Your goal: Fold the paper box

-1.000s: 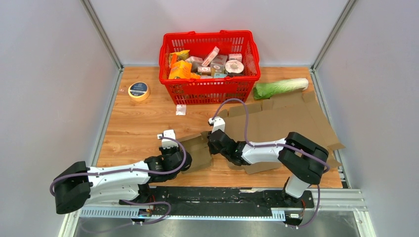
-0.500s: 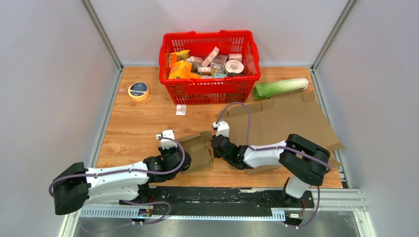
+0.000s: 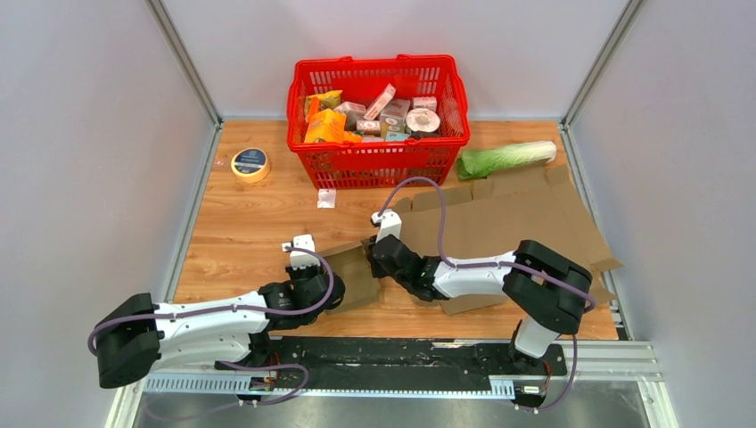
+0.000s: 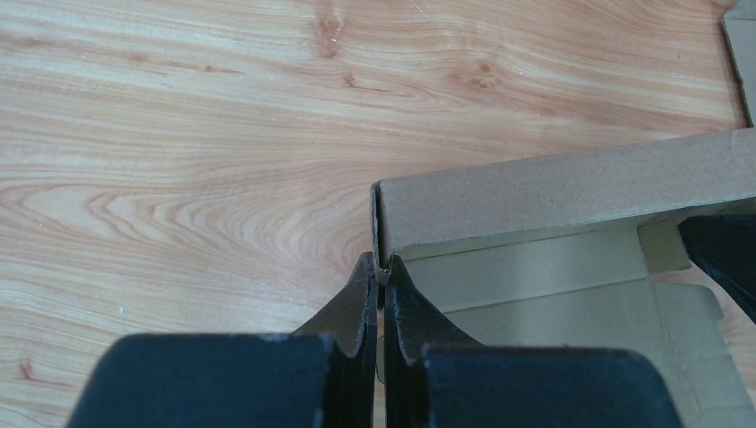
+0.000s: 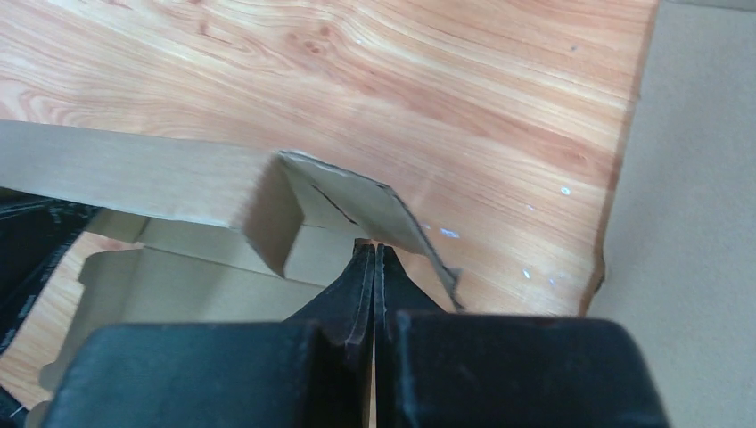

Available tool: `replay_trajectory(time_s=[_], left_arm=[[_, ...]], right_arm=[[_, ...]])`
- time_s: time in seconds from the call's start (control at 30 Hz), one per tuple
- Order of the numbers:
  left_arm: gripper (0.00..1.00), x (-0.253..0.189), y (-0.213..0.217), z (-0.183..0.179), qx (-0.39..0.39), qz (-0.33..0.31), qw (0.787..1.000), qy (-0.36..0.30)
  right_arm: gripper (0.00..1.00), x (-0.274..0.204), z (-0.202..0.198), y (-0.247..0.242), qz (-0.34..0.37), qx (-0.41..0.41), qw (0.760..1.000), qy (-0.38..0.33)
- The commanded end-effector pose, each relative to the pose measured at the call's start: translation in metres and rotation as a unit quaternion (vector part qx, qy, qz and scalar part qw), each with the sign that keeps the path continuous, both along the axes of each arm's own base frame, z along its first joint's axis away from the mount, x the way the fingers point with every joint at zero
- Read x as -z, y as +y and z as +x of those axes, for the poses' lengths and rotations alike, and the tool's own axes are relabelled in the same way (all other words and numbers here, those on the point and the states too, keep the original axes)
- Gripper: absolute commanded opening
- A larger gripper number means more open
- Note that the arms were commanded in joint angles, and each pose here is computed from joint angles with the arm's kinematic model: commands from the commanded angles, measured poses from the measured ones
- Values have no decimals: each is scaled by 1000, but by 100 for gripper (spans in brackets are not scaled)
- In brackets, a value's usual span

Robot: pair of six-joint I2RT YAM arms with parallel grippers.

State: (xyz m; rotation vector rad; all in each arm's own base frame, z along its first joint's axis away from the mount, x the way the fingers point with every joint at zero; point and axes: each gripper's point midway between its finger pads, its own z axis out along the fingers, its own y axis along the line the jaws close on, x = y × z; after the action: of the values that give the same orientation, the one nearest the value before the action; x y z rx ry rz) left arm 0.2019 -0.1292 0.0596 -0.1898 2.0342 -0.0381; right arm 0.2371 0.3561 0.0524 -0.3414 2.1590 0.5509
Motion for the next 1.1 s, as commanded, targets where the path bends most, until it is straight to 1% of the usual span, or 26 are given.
replay_trajectory(time_s=[0.0,0.1,0.3,0.47,0.53,0.57,0.6,0.67,0.7,0.73,0.8,0.87,0.9,1.0,1.07], left_arm=[[0,-5,-5,1,2,-12,1000,-6],[0,-6,-6,2,2,-13,1000,-7],[0,-1,-9,2,5,-13,1000,-2],[0,7,-8,2,2,-12,1000,-1],[0,10,-7,2,2,-6,1000,-4],[0,9,-4,3,-1,4,1000,-7],[0,10,0,2,-3,16,1000,-6],[0,8,3,2,-7,22,1000,-9],[0,7,4,3,-8,22,1000,-11],[0,8,5,2,-8,21,1000,-11],[0,8,6,1,-8,16,1000,-12],[0,9,7,0,-11,9,1000,-11],[0,10,8,-1,-11,8,1000,-10],[0,12,9,-2,-11,8,1000,-9],[0,13,10,-2,-13,5,1000,-7]], right_arm=[[0,-20,2,26,37,-27,999,-20],[0,-11,-3,35,37,-44,998,-2],[0,11,-13,37,44,-46,997,37],[0,35,-19,28,20,-38,997,61],[0,31,-18,20,4,-26,998,61],[0,25,-22,8,-18,-23,997,67],[0,15,-20,6,-26,-25,997,63],[3,0,-28,0,-33,-44,996,66],[10,1,-38,-2,-30,-65,994,77],[13,-6,-43,-3,-16,-71,994,80],[15,-1,-54,-7,-8,-86,992,97],[15,0,-54,-5,4,-83,992,97],[13,3,-55,-4,4,-86,991,99],[9,15,-54,0,-3,-87,991,102],[7,30,-50,-5,-20,-73,992,103]])
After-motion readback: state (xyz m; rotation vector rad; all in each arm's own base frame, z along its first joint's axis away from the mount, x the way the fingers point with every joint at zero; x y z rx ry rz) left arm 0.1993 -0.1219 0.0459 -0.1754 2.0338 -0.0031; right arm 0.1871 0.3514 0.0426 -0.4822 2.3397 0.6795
